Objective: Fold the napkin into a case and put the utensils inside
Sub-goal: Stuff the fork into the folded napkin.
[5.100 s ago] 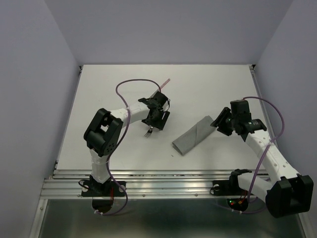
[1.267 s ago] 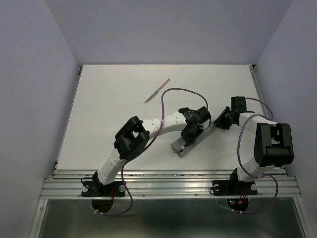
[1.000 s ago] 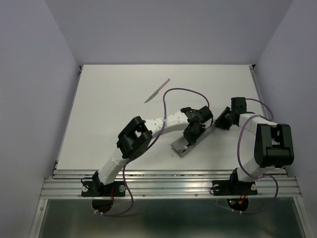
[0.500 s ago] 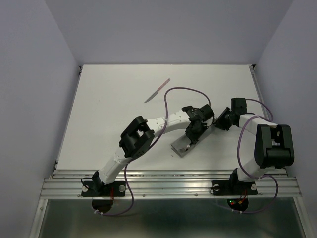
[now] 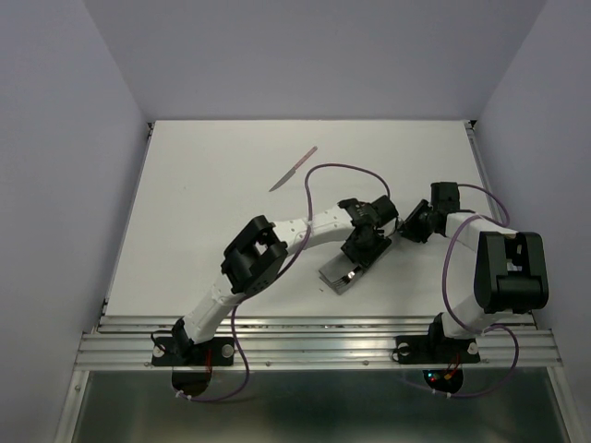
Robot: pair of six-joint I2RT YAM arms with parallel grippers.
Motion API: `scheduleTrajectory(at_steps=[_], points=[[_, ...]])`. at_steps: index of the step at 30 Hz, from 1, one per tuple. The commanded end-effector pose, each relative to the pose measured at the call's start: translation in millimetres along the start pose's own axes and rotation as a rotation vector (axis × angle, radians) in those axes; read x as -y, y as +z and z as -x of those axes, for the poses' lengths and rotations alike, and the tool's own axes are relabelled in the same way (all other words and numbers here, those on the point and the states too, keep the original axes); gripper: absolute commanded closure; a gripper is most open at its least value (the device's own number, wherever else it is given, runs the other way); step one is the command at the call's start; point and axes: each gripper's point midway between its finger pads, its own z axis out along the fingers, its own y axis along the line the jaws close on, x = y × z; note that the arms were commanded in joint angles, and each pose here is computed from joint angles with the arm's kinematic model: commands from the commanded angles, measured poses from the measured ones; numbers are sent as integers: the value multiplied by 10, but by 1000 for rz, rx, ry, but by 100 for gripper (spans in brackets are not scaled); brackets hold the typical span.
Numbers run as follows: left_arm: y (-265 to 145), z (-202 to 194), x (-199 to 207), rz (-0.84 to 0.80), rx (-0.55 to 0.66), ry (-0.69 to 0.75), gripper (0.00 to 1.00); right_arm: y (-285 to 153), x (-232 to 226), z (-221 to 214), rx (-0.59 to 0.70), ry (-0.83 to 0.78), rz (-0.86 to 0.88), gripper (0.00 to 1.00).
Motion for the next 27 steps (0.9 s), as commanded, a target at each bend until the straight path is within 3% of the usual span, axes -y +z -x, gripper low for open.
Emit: scheduleTrajectory(at_steps=[1,22,27], points=[[-459,193,96,-29,89,29,43,-2,193,-129,-45,-1,-77,68],[-410,-172,56,-54,33,63,47,-5,190,-120,-47,10,-86,68],[-331,-216,22,-43,18,60,54,-9,182,-113,-45,10,-84,68]])
